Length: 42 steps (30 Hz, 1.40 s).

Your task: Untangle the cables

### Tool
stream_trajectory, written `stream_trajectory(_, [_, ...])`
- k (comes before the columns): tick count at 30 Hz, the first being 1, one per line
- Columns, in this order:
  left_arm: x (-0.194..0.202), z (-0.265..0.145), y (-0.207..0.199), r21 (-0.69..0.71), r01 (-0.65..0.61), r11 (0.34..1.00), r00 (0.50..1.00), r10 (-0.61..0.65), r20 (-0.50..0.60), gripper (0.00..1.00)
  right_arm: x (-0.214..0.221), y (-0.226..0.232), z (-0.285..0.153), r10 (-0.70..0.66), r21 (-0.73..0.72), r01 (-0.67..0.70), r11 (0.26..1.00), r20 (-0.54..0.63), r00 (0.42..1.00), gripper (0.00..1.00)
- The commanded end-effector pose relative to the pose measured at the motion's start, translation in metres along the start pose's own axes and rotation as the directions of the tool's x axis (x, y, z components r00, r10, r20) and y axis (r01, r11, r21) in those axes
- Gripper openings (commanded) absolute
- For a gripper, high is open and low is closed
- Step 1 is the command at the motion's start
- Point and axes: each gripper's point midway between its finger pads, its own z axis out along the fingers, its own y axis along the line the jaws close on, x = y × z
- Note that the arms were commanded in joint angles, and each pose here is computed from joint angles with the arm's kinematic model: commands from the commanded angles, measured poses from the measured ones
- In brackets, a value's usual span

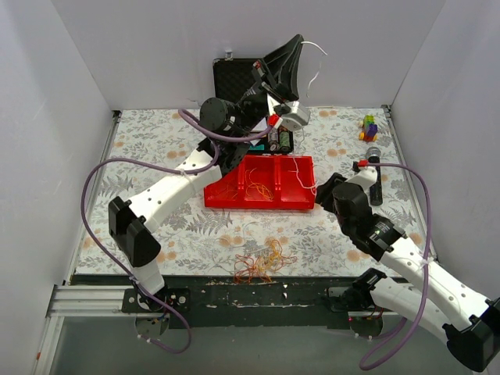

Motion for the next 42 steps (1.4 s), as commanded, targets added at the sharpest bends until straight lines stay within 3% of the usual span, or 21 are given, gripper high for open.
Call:
stream_trajectory(1, [0.023, -0.007, 0.024, -0.056, -0.058, 0.997, 0.996, 0.054, -0.075, 0.00, -0.007, 0.001, 0.000, 0.035, -0.009, -0.035, 0.999, 0.031, 0.999, 0.55])
stream_trajectory(5, [0.040, -0.021, 0.034, -0.057, -0.118, 0.991, 0.988, 0.112, -0.106, 0.00, -0.002, 0.001, 0.001, 0.036, -0.016, -0.035, 0.999, 0.019, 0.999, 0.55])
stream_trajectory(12, [0.047, -0.016, 0.074, -0.135, -0.114, 0.984, 0.987, 0.097, -0.126, 0.00, 0.002, 0.006, 0.005, 0.039, -0.032, -0.039, 0.999, 0.005, 0.999, 0.55])
stream_trajectory(23, [0.052, -0.026, 0.046, -0.076, -0.071, 0.995, 0.991, 0.061, -0.118, 0.00, 0.003, 0.002, 0.003, 0.049, -0.031, -0.048, 0.998, 0.009, 0.999, 0.55])
stream_trajectory(31, [0.059, -0.032, 0.001, 0.002, -0.016, 1.000, 0.993, 0.016, -0.113, 0.00, 0.004, 0.002, 0.003, 0.060, -0.034, -0.059, 0.998, 0.009, 0.998, 0.55])
stream_trajectory(38, [0.072, -0.050, -0.045, 0.061, 0.152, 0.987, 0.976, -0.140, -0.170, 0.00, -0.005, -0.001, -0.003, 0.071, -0.030, -0.070, 0.997, 0.040, 0.997, 0.55])
stream_trajectory(42, [0.072, -0.062, -0.071, 0.083, 0.289, 0.954, 0.940, -0.266, -0.213, 0.00, -0.009, -0.003, -0.006, 0.078, -0.028, -0.077, 0.997, 0.054, 0.995, 0.55])
